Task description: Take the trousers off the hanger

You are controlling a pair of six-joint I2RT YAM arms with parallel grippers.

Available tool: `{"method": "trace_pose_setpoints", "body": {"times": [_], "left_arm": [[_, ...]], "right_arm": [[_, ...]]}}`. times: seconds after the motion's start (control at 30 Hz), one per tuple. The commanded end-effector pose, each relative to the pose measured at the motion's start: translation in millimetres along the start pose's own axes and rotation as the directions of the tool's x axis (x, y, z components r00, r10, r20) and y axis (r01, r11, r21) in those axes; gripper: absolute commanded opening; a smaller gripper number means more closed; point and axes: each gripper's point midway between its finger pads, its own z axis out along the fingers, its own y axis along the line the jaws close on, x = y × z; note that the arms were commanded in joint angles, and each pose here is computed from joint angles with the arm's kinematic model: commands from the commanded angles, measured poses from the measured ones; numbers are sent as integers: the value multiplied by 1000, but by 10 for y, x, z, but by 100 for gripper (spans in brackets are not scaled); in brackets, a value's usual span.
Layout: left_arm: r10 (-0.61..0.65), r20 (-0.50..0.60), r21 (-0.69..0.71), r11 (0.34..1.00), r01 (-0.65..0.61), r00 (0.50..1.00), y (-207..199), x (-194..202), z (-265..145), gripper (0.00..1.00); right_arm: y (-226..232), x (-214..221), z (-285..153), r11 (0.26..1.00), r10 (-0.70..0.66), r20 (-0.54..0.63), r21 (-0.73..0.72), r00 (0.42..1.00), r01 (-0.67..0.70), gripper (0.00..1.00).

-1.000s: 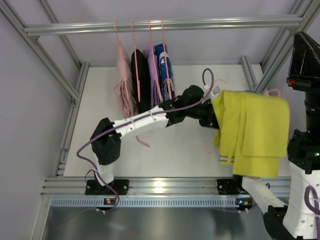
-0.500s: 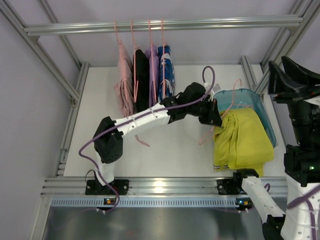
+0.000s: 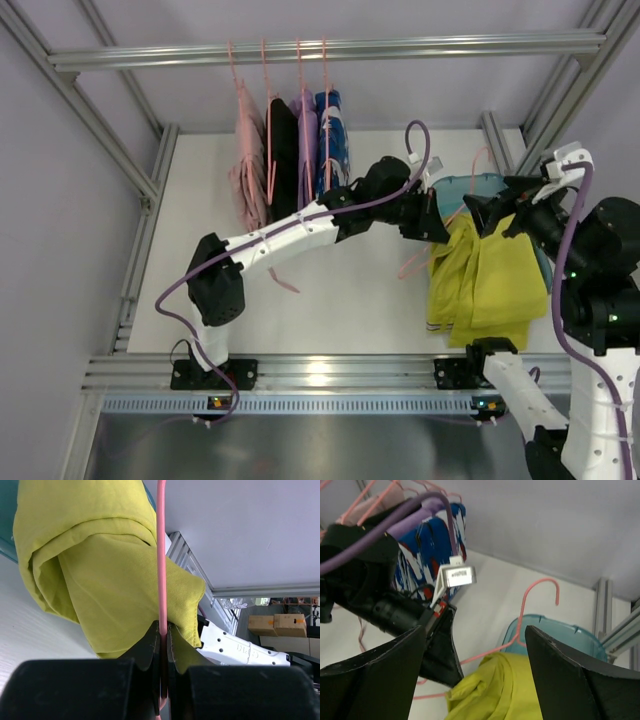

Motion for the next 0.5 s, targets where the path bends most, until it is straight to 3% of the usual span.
{"method": "trace_pose_setpoints", "body": {"times": [0.0,0.03,0.1,0.13,0.3,0.47], "left_arm": [[138,207,114,980,-164,969,-607,-578,-317,0],[138,212,122,978,-167,968,-638,-598,-331,0],[142,221,136,975,-174,965,-698,-645,-359,0],[147,229,149,972,-184,962,-742,-676,-382,0],[140,219,175,968,-180,966,-802,-662,-388,0],[143,217,177,967,-183,966,-814,-639,-420,0]], "right_arm": [[-19,456,-65,1000,23,-174,14,984,-21,81],[-44,578,-66,999,40,-202,33,979,-34,82],[-65,664,-92,998,51,-208,56,977,-41,98],[-70,769,-78,998,47,-230,52,972,-36,99],[-67,1241,1,1000,24,-349,4,937,-24,99],[-168,1407,93,1000,-18,-389,4,921,21,99]]}}
